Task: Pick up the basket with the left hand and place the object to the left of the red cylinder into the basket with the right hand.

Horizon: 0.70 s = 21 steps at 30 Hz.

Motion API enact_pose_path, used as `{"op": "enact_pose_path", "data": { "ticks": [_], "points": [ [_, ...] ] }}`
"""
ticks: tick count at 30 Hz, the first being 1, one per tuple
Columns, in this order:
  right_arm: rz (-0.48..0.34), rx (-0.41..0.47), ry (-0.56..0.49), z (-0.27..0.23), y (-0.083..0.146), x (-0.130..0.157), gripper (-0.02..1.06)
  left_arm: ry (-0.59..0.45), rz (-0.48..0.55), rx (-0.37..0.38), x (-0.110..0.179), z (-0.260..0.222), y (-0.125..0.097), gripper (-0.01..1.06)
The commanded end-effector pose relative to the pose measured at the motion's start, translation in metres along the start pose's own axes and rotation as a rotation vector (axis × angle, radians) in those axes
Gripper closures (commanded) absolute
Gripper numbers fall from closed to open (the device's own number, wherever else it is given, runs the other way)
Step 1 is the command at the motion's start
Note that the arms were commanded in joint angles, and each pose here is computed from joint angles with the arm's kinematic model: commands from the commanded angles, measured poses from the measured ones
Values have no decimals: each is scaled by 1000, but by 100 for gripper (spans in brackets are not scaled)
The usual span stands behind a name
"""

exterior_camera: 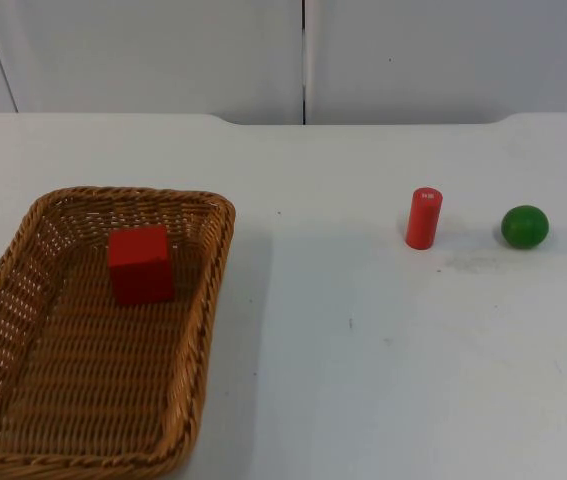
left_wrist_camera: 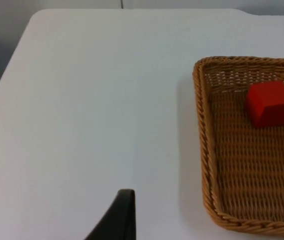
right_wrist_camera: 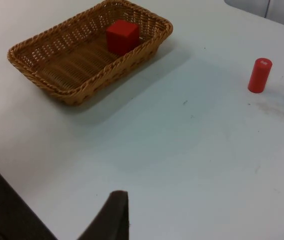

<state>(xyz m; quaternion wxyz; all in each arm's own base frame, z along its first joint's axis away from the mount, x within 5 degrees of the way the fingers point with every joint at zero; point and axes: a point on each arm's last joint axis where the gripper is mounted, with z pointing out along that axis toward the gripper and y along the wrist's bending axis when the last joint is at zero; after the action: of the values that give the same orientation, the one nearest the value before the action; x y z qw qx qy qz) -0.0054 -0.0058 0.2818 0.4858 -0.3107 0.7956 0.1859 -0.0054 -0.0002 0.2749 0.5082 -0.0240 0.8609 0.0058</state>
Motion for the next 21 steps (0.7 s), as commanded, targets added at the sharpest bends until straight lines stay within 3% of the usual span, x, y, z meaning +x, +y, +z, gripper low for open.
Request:
{"op": "enact_pose_path", "data": {
  "ticks": [1, 13, 21],
  "points": [
    [-6, -4, -3, 1, 1, 1, -1, -13, -13, -11, 0, 0, -1, 0],
    [71, 146, -1, 1, 2, 1, -1, -13, -13, -11, 0, 0, -1, 0],
    [172, 342, 0, 2, 4, 1, -1, -13, -13, -11, 0, 0, -1, 0]
  ]
}}
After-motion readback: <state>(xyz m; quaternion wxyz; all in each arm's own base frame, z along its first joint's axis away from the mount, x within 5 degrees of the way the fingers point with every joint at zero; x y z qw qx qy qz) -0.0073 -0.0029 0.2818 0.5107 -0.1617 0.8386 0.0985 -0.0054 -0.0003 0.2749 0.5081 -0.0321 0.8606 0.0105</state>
